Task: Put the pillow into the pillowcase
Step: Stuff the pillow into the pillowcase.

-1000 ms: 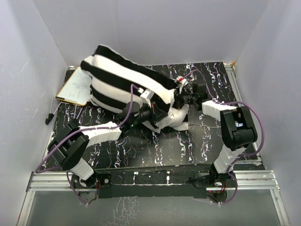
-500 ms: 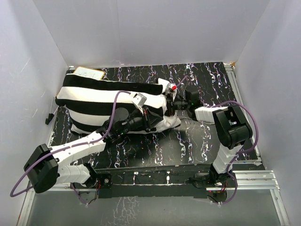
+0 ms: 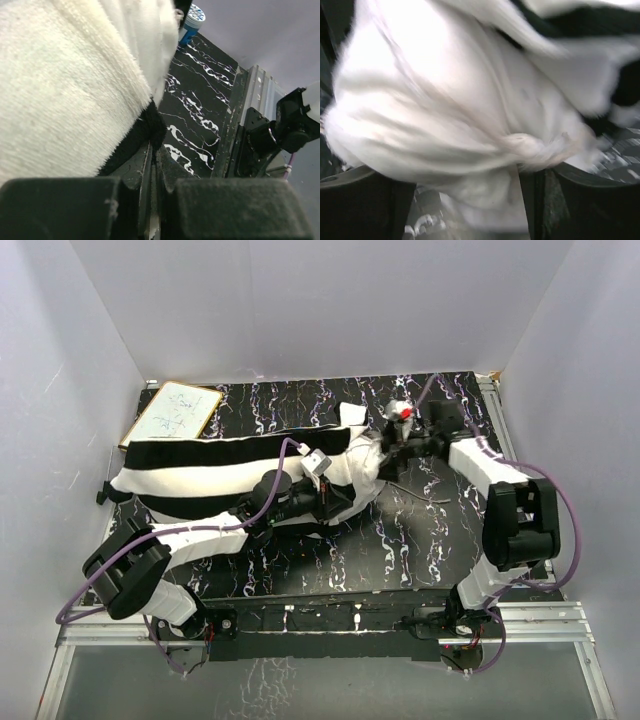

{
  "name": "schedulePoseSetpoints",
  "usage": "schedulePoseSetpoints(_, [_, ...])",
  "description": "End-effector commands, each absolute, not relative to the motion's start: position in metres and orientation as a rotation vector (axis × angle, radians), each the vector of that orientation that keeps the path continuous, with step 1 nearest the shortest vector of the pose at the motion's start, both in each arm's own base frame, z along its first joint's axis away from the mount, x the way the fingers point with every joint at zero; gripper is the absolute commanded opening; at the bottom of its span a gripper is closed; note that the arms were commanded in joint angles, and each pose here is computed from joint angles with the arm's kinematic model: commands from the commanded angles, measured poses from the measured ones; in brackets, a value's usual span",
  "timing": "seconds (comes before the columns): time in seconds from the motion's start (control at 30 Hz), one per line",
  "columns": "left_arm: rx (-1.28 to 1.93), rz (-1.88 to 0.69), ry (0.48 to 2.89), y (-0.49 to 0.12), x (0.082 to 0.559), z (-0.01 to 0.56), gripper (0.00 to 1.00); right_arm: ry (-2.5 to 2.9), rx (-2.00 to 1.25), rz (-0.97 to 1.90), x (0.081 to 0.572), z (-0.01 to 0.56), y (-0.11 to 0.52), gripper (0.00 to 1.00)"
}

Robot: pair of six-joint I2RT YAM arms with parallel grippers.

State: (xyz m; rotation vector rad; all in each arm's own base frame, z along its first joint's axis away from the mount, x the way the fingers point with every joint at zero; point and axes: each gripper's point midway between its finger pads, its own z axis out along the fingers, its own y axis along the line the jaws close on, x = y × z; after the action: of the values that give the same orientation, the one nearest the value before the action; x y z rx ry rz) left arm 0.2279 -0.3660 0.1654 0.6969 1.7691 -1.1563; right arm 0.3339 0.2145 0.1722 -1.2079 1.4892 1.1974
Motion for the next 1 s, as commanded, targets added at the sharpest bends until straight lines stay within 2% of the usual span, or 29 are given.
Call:
schedulePoseSetpoints(0.0, [0.763,-1.185,1.893,-0.356,0.209,0.128,0.0,1.463,-1.254,1.036,0.319,0.197,0.149,0.82])
schedulePoseSetpoints(0.23, [0.755,-1.191,1.897,-0.355,0.211,0.133,0.0,1.338,-1.273,0.968,0.327,0.226,0.142,0.95])
schedulePoseSetpoints(0.43, [0.773,-1.218,1.851,-0.363,0.215,0.16,0.0,1.287,-1.316,1.099,0.318,0.212,0.207,0.97])
schedulePoseSetpoints(0.5, [0.786,-1.251,1.806,-0.37,0.215,0.183,0.0,1.314,-1.228,1.073,0.325,0.211,0.225,0.85])
schedulePoseSetpoints(0.53, [0.798,-1.278,1.765,-0.374,0.215,0.2,0.0,1.291,-1.187,1.054,0.326,0.21,0.234,0.65])
schedulePoseSetpoints(0.57, [0.805,-1.295,1.717,-0.378,0.215,0.22,0.0,1.282,-1.129,1.044,0.329,0.212,0.237,0.39])
schedulePoseSetpoints(0.6, [0.813,-1.308,1.655,-0.382,0.217,0.246,0.0,1.277,-1.086,1.056,0.33,0.212,0.244,0.21])
schedulePoseSetpoints(0.63, [0.822,-1.314,1.597,-0.386,0.22,0.27,0.0,1.299,-1.055,1.095,0.329,0.209,0.248,0.1])
schedulePoseSetpoints(0.8, [0.888,-1.398,1.375,-0.417,0.231,0.358,0.0,1.294,-0.889,1.262,0.309,0.224,0.273,0.08])
schedulePoseSetpoints(0.97, [0.91,-1.495,1.366,-0.448,0.245,0.345,0.0,1.211,-0.672,1.536,0.299,0.272,0.289,0.08])
